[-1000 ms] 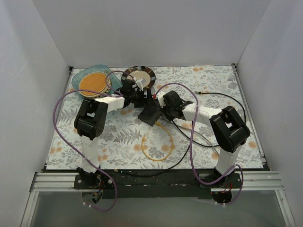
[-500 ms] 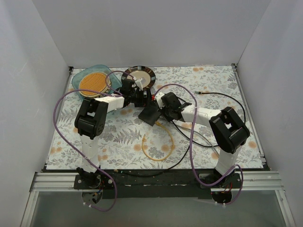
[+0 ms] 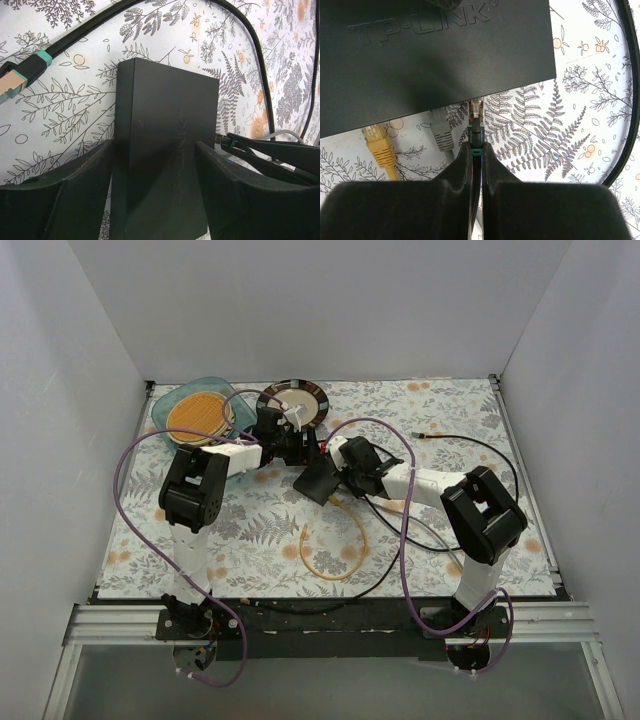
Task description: Insert the plug into the switch port
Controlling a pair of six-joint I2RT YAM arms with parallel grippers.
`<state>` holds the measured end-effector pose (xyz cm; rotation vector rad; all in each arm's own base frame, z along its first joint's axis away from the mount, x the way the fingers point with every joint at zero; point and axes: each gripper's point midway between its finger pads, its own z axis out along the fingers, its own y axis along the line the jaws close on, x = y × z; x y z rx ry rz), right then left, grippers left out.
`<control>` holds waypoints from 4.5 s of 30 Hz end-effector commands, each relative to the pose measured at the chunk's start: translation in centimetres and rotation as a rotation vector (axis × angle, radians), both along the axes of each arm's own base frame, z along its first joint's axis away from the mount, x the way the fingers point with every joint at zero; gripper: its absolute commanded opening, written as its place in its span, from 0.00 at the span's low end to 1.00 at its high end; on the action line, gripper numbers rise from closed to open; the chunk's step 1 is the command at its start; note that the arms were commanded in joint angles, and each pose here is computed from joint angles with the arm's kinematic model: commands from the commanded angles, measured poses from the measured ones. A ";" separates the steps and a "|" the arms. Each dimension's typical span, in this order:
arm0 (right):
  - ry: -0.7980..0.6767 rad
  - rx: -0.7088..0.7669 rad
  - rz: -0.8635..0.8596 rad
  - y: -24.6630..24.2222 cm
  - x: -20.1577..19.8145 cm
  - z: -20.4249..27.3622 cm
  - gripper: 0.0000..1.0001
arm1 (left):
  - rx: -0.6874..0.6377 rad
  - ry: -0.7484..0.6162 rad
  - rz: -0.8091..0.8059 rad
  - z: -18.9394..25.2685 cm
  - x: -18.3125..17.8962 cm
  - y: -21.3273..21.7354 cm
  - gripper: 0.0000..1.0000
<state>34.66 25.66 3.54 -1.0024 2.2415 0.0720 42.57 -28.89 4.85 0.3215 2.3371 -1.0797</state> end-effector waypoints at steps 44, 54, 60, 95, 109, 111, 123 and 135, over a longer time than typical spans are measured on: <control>-0.302 0.275 0.135 5.3 1.0 8.3 0.01 | -0.110 0.038 -0.474 1.9 -10.5 -9.5 0.58; -0.316 0.303 0.172 5.9 0.8 9.1 0.01 | -0.119 0.050 -0.508 1.9 -11.5 -10.4 0.58; -0.338 0.365 0.228 7.1 0.4 10.0 0.01 | -0.124 0.056 -0.541 1.7 -12.6 -11.0 0.58; -0.398 0.371 -0.156 3.2 3.3 10.9 0.01 | 0.003 0.110 -0.422 -0.5 -13.3 -7.8 0.58; -0.444 0.409 -0.197 2.5 3.0 12.2 0.01 | 0.003 0.170 -0.374 -1.3 -14.7 -6.6 0.58; -0.450 0.419 -0.211 2.4 2.9 12.3 0.01 | 0.010 0.180 -0.363 -1.4 -14.8 -6.4 0.58; -0.454 0.463 0.000 5.8 1.0 11.9 0.01 | -0.046 0.171 -0.388 -0.9 -15.2 -6.9 0.59; -0.405 0.452 0.083 7.3 0.6 11.0 0.01 | -0.108 0.138 -0.467 1.2 -15.7 -8.5 0.58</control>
